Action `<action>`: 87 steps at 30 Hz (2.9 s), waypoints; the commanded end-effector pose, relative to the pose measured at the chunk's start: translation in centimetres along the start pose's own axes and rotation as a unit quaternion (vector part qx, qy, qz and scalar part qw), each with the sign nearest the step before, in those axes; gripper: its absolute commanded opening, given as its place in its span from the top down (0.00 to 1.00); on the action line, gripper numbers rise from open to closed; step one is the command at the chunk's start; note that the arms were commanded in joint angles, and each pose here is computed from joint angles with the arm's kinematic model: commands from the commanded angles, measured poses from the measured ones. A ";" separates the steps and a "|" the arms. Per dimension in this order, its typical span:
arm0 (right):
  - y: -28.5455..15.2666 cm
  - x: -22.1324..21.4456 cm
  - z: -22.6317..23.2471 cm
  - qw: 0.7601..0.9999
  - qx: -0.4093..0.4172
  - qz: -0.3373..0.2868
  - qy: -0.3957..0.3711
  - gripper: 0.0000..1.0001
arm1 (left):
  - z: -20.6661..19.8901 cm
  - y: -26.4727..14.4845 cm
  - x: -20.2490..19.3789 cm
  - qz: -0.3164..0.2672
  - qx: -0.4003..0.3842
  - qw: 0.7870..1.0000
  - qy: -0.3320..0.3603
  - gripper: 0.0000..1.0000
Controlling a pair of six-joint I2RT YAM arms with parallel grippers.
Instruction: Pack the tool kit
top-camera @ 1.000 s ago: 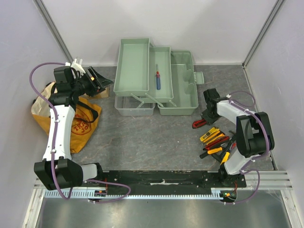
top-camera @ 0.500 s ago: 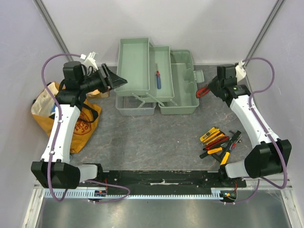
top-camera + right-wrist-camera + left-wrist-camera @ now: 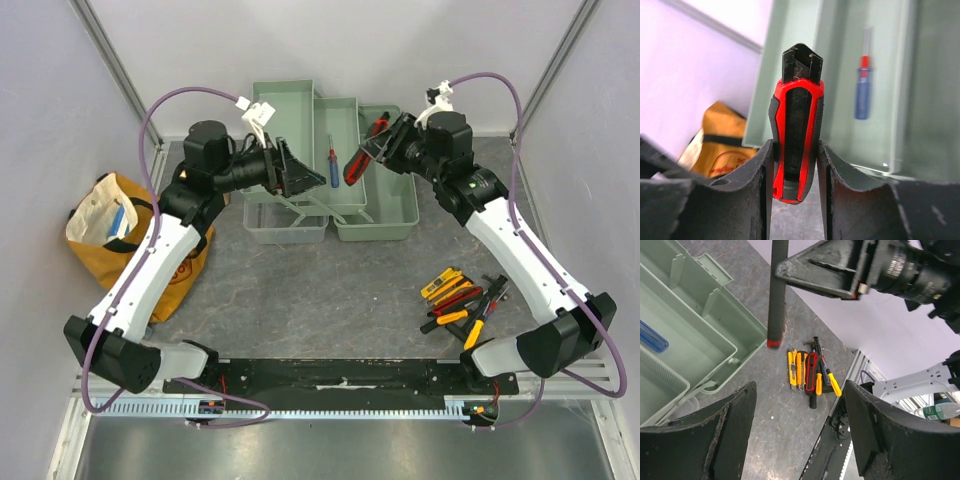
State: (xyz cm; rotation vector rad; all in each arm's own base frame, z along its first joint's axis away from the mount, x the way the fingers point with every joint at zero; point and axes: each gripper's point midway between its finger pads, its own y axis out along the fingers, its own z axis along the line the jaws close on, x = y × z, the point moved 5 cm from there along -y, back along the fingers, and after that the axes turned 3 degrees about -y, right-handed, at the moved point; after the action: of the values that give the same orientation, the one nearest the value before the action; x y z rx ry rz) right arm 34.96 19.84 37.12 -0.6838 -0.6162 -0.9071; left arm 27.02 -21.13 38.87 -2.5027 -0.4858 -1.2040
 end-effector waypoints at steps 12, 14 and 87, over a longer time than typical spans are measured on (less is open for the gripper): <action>-0.4 -1.7 9.6 0.974 0.222 0.025 -0.029 0.97 | 1.6 5.0 -0.2 0.003 0.055 0.997 0.057 0.38; -0.1 -2.0 9.6 0.975 0.220 0.027 -0.028 0.97 | 1.8 5.0 -0.3 0.005 0.064 0.996 0.055 0.55; -1.3 -2.8 -8.9 0.967 -0.251 -0.035 -0.015 0.02 | 16.1 -3.4 4.5 -0.054 0.408 0.907 -0.089 0.50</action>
State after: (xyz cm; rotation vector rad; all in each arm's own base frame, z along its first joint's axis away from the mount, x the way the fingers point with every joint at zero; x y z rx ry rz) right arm 33.99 14.61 30.36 -1.1298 -0.4726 -1.1248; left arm 39.92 -11.81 27.55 -1.9263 -0.7944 -0.4586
